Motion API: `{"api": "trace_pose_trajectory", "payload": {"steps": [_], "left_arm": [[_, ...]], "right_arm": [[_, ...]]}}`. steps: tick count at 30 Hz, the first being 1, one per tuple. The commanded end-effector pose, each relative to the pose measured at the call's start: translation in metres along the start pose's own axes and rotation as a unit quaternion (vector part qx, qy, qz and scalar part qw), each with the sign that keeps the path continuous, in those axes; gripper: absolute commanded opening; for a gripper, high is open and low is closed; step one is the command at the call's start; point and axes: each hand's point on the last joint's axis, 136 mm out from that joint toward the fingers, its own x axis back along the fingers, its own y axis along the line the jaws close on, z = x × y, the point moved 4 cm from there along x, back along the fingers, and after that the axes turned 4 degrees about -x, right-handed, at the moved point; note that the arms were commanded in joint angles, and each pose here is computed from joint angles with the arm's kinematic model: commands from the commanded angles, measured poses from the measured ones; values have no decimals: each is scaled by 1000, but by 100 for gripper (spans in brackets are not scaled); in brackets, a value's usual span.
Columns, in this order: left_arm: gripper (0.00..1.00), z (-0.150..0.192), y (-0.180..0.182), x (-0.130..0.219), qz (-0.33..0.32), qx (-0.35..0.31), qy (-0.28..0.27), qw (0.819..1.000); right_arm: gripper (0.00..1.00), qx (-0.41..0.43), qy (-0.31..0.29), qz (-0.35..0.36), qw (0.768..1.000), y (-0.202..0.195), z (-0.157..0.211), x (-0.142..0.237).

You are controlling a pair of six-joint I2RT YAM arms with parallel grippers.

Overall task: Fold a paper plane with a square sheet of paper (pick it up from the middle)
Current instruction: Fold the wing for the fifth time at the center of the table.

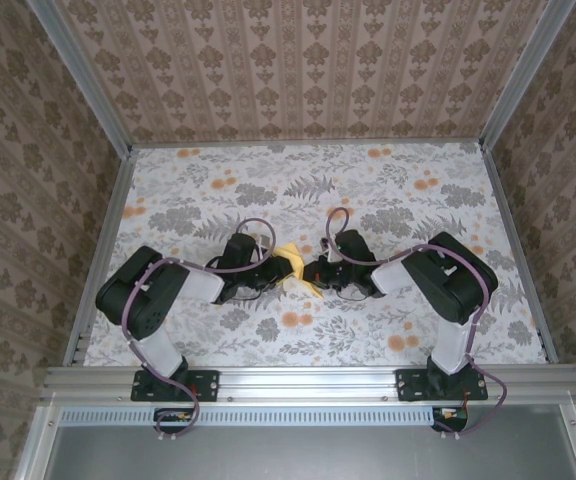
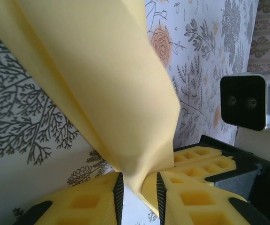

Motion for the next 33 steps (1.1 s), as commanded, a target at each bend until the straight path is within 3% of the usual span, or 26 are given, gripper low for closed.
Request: {"api": "trace_pose_trajectory", "payload": {"steps": [1,16,24,33], "left_arm": [[28,-3,-11,-3,24,-21,0,999],[25,-10,-17,-15,37,-34,7,999],[18,-12,8,-24,-10,-9,1,1000],[16,-9,24,-23,-47,19,11,999]], "right_arm": [[0,-36,6,8,999,-13,3,0],[0,-65,15,23,998,-25,5,0],[0,-48,17,25,998,-23,5,1],[27,15,25,8,1000,3,2,12]]}}
